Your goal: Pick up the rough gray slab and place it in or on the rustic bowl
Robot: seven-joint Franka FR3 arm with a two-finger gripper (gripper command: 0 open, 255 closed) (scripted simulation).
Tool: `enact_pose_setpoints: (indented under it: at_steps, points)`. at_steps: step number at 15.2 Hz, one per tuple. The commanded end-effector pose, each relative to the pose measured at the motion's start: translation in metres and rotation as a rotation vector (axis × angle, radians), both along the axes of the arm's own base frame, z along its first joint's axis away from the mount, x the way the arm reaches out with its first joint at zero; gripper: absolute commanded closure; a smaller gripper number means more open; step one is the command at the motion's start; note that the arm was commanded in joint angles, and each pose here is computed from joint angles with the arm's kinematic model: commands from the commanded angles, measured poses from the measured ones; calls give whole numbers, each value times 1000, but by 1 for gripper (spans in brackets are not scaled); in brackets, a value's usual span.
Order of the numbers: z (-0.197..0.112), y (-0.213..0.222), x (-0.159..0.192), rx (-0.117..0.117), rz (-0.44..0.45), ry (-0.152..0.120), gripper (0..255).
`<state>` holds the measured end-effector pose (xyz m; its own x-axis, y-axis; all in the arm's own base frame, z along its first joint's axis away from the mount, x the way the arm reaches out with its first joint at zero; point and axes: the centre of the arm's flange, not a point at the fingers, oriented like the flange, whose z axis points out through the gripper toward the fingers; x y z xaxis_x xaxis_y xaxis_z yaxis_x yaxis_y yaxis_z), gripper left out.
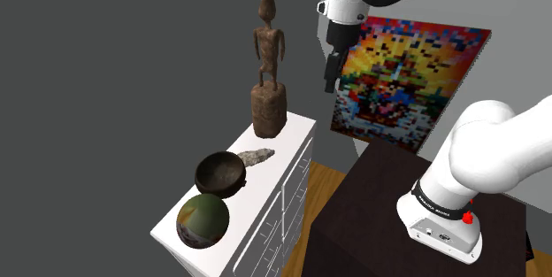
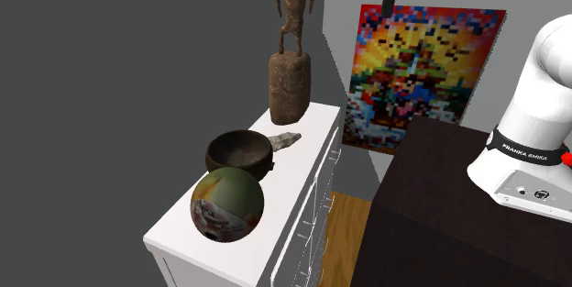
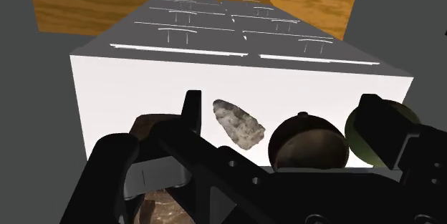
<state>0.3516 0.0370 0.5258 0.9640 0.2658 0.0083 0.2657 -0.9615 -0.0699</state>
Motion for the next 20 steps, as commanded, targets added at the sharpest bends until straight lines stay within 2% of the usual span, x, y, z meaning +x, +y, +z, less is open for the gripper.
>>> enact_pose_setpoints:
  at_steps: [1,20]
  points:
    - [-21,7,14,-14,39,-3,0]
    - [-221,90,149,-146,398,-14,0]
